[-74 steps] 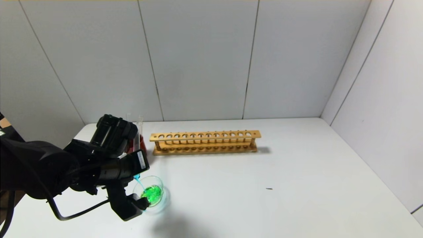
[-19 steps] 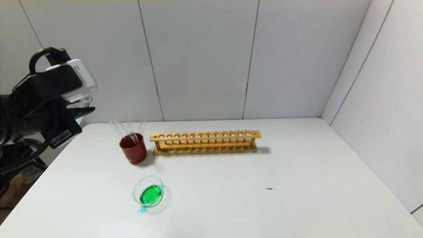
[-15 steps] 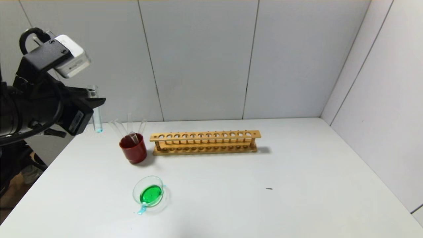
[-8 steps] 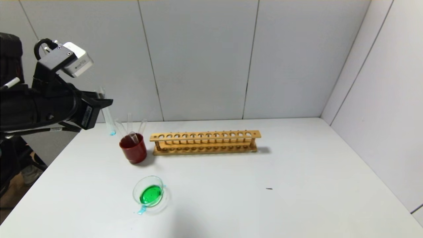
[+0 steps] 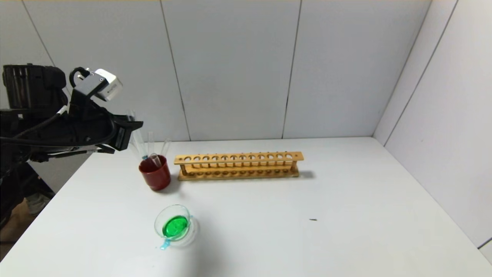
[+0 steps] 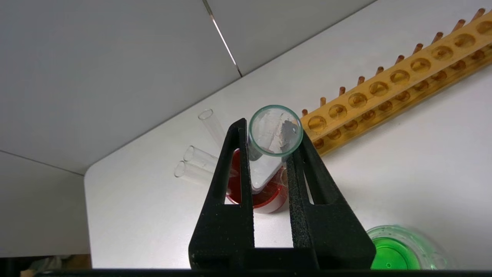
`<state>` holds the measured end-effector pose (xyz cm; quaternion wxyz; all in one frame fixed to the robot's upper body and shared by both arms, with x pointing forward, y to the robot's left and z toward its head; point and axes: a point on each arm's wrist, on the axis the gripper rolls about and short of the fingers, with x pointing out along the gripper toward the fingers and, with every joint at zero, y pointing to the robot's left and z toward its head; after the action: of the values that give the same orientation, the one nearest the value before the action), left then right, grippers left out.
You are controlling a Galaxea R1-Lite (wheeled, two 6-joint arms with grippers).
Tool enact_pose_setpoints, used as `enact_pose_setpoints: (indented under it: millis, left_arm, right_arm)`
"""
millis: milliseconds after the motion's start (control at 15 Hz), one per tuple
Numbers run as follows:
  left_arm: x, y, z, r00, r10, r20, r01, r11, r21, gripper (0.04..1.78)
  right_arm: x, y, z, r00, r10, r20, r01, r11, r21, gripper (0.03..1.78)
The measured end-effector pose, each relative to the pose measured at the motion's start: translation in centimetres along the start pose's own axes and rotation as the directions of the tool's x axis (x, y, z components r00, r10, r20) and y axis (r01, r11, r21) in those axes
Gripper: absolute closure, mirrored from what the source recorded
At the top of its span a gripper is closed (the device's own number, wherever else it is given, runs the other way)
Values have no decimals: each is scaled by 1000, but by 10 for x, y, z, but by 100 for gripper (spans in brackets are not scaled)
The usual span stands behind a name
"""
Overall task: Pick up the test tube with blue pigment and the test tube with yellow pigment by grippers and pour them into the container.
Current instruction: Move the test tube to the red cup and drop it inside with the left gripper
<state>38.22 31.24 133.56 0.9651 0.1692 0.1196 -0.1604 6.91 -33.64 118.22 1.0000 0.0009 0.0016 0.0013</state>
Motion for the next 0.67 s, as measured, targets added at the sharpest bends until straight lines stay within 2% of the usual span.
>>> enact_pose_setpoints:
  millis: [467, 667]
  left_arm:
    - [30, 0, -28, 1000, -8, -28, 7, 999, -32, 151]
    - [38, 4, -38, 999, -28, -15, 28, 999, -43, 151]
  right_arm:
    - [0, 0, 0, 1000, 0, 0, 0, 1000, 0, 6]
    - [0, 0, 0, 1000, 0, 0, 0, 1000, 0, 6]
